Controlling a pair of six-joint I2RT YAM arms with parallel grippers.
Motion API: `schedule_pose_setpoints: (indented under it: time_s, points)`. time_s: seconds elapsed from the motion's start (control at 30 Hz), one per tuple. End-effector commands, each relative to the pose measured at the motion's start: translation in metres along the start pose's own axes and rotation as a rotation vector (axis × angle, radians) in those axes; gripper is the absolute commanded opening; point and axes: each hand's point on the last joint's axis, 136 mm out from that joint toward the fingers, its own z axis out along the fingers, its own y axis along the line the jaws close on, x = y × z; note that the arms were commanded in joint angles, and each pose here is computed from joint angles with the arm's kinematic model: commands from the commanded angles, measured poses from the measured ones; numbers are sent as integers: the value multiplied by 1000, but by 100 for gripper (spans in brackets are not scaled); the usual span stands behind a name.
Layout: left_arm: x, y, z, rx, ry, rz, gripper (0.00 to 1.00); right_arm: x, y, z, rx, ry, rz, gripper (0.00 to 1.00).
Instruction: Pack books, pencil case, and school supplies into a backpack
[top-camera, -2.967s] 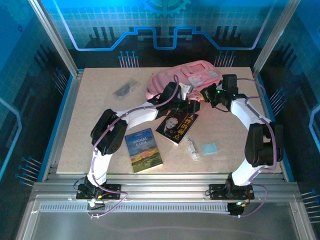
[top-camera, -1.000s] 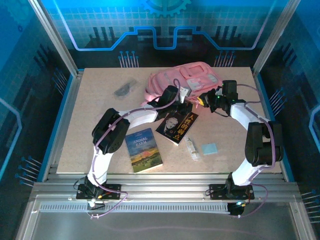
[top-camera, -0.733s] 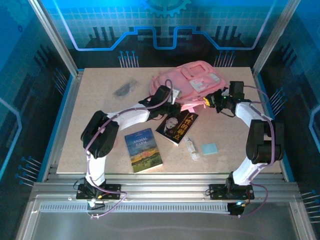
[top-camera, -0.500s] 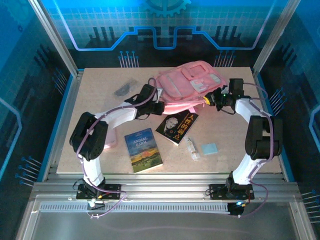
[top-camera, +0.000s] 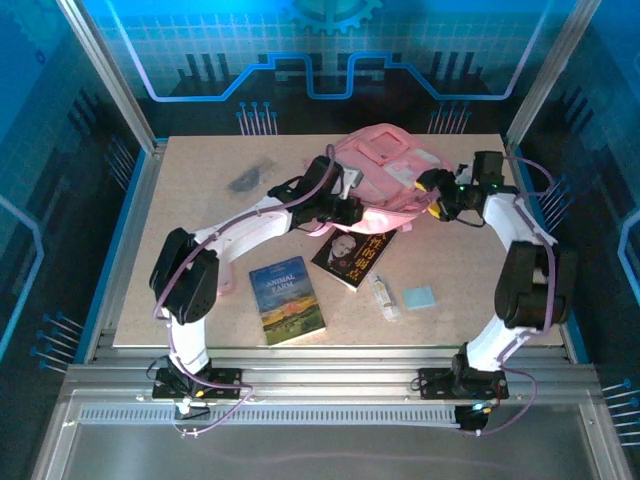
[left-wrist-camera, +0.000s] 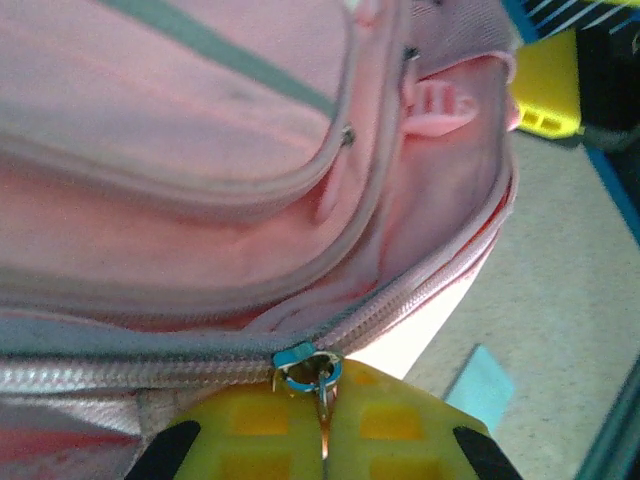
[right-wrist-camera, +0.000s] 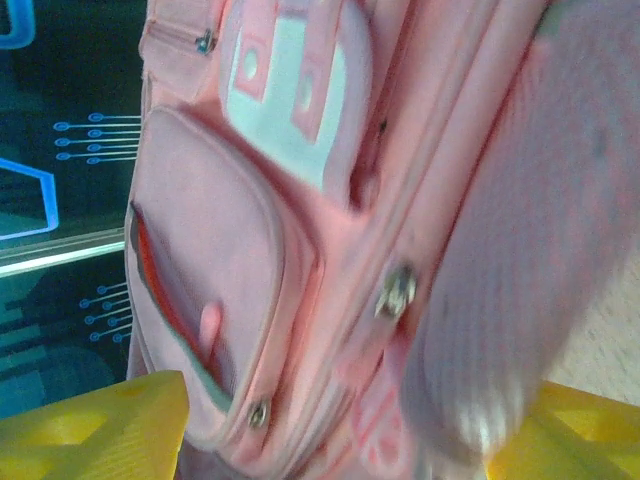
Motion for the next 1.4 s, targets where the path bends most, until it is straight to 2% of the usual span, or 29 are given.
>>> schedule_pose_setpoints:
  time_s: [0.0, 0.23, 0.4, 0.5, 0.7, 0.8, 0.9, 0.93, 1.0, 1.1, 1.27, 1.37]
  points:
    - [-20, -44, 6, 138, -21, 29, 0, 41, 4, -27, -32, 80, -20, 75]
    - [-14, -63, 23, 189, 9, 32, 0, 82, 15, -31, -148, 152, 49, 75]
    - [-7, -72, 25, 226, 16, 30, 0, 107, 22, -5, -128, 195, 42, 75]
    - [-3, -80, 21, 258, 17, 44, 0, 103, 16, 14, -131, 177, 70, 72]
    - [12, -70, 5, 232, 30, 32, 0, 68, -7, 28, -50, 8, 69, 41]
    - [22, -65, 0, 238, 48, 12, 0, 61, -10, 31, -53, -4, 75, 24]
    - [28, -59, -2, 227, 56, -5, 0, 58, -13, 31, -53, -3, 66, 3]
    - [29, -55, -2, 221, 56, -17, 0, 57, -13, 30, -54, -6, 62, 0]
    - [26, -40, -3, 199, 42, -48, 0, 59, -23, 26, -47, -4, 72, 0]
    - [18, 0, -7, 116, 5, -100, 0, 61, -28, 17, -51, -10, 60, 0]
    - [11, 93, -26, -102, -45, -155, 0, 62, -40, 2, -7, -31, 16, 0]
    - [9, 140, -38, -176, -65, -219, 0, 58, -46, -4, -4, -44, 23, 0]
